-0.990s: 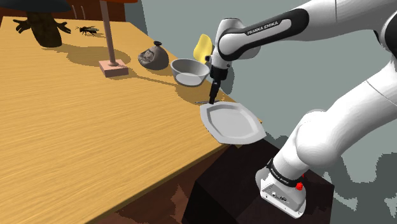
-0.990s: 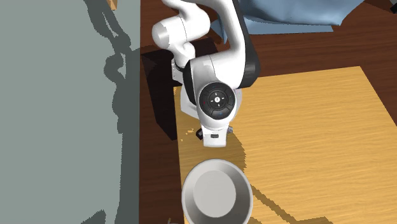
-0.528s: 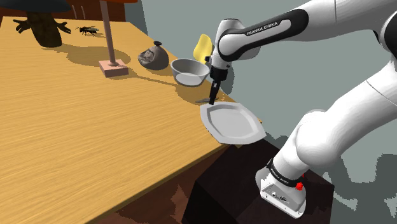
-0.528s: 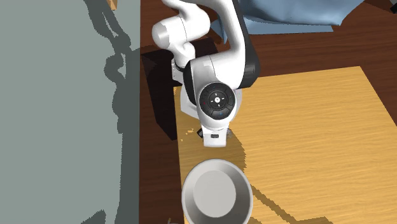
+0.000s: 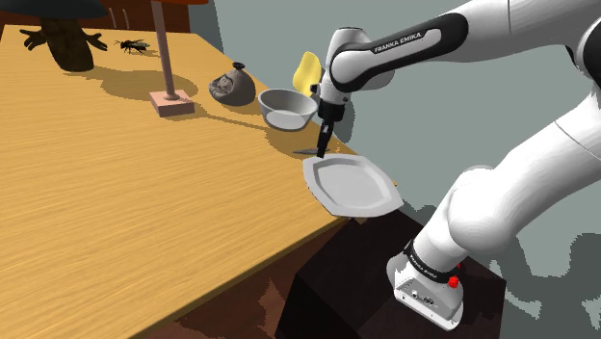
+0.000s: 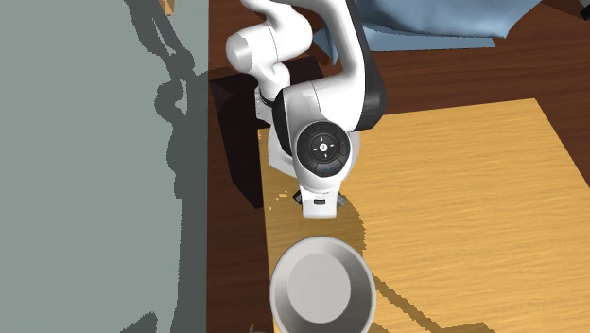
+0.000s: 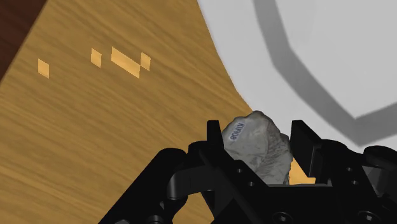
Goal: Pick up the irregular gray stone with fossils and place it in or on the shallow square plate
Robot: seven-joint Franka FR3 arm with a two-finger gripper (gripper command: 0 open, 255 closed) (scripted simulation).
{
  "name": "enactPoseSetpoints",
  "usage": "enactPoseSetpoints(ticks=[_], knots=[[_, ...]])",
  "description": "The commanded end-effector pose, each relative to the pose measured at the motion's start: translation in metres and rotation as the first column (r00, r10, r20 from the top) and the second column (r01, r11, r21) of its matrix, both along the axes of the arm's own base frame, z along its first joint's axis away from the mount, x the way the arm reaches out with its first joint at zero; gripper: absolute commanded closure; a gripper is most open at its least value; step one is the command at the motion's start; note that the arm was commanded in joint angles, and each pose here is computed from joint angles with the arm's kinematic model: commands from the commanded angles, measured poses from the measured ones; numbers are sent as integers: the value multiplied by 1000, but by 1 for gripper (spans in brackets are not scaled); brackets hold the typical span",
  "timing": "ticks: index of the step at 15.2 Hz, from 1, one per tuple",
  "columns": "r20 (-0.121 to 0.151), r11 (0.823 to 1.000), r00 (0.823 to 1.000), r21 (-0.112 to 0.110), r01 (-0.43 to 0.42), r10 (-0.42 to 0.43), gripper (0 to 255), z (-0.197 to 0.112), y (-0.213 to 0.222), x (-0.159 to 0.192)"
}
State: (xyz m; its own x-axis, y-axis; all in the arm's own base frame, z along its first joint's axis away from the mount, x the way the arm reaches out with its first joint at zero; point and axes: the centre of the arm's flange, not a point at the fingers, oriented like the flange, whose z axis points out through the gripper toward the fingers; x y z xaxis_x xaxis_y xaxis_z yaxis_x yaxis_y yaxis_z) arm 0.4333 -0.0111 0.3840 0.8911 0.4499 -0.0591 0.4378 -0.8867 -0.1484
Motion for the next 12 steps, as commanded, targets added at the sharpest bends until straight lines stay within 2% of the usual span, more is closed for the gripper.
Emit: enactPoseSetpoints(ticks=[1, 12], knots=[[-2, 1000, 1000, -1, 1, -1, 255, -2, -1, 0], [-2, 1000, 1000, -1, 1, -1, 255, 56, -1, 0]])
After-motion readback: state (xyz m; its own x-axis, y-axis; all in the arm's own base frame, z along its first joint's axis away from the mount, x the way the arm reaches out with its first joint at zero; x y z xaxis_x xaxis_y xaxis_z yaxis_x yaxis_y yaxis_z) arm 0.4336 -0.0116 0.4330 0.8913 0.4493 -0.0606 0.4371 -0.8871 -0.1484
